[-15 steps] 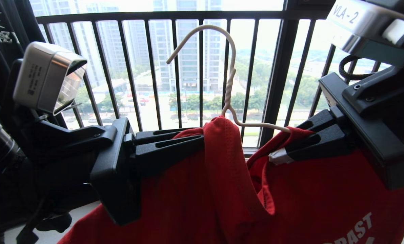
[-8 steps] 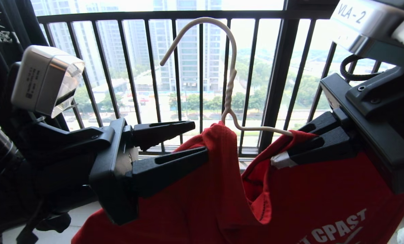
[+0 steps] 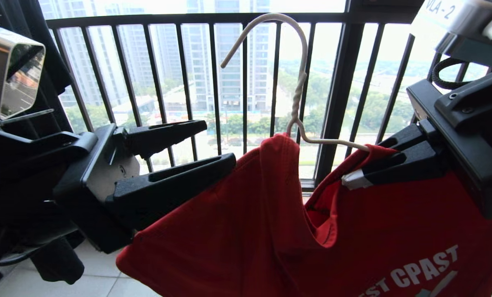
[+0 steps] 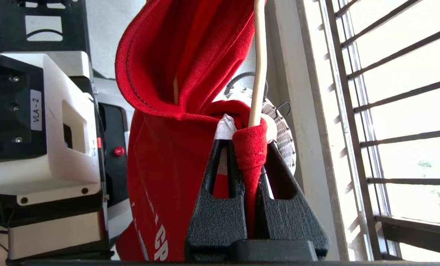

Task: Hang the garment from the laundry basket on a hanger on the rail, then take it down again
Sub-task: Hang the clothes rack on the clothesline

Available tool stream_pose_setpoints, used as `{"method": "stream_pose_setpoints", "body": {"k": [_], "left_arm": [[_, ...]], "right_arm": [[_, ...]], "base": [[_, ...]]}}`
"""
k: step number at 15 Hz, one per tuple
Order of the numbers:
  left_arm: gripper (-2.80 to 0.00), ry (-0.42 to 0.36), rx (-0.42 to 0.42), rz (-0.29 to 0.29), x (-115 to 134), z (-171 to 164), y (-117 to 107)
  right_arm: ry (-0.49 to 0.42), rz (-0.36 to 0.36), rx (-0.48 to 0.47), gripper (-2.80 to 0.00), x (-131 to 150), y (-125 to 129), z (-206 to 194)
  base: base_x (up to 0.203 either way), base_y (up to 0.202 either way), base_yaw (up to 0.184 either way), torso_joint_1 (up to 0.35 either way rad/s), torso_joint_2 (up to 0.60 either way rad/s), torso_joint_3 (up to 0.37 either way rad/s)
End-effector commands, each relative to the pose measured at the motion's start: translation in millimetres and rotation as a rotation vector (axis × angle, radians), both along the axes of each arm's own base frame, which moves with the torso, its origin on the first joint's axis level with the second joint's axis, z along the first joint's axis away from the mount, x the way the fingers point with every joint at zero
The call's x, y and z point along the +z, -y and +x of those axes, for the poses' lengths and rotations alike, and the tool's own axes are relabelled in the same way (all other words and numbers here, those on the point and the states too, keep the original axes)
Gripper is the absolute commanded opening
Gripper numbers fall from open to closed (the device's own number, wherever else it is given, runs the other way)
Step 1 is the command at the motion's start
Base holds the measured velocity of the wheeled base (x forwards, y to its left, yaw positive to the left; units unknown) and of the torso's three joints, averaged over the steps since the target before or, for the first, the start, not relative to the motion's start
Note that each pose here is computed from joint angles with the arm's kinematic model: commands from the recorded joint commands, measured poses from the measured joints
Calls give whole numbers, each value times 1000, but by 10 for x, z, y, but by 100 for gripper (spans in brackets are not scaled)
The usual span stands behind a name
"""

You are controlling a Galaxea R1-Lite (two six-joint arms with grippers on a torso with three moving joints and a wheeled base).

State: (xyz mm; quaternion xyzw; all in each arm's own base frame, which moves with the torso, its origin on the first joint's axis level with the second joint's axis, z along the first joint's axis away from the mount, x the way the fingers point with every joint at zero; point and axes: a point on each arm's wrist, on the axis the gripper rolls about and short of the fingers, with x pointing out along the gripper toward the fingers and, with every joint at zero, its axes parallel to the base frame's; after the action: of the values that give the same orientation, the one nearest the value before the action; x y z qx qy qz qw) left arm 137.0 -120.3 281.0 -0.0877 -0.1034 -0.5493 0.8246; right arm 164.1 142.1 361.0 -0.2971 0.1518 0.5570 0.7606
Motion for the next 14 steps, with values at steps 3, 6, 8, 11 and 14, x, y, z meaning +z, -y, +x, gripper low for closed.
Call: {"method": "stream_pose_setpoints", "body": {"k": [3, 6, 8, 11, 14], "left_arm": [[-280, 37, 4, -29, 106, -116, -105], [-280, 34, 14, -28, 240, -284, -247], [-280, -3, 42, -3, 301, -365, -348], [-280, -63, 181, 20, 295, -420, -531], [-280, -53, 299, -9, 325, -584, -721]], "right_arm": [[12, 5, -44, -280, 36, 65, -17], [40, 19, -115, -280, 95, 97, 12], [50, 58, -209, -280, 139, 139, 78], [52, 91, -355, -280, 178, 270, 160], [3, 161, -486, -280, 239, 400, 117]], "base": [[0, 0, 0, 0, 0, 0], [0, 0, 0, 0, 0, 0], [0, 0, 0, 0, 0, 0], [0, 0, 0, 0, 0, 0], [0, 0, 0, 0, 0, 0]]}}
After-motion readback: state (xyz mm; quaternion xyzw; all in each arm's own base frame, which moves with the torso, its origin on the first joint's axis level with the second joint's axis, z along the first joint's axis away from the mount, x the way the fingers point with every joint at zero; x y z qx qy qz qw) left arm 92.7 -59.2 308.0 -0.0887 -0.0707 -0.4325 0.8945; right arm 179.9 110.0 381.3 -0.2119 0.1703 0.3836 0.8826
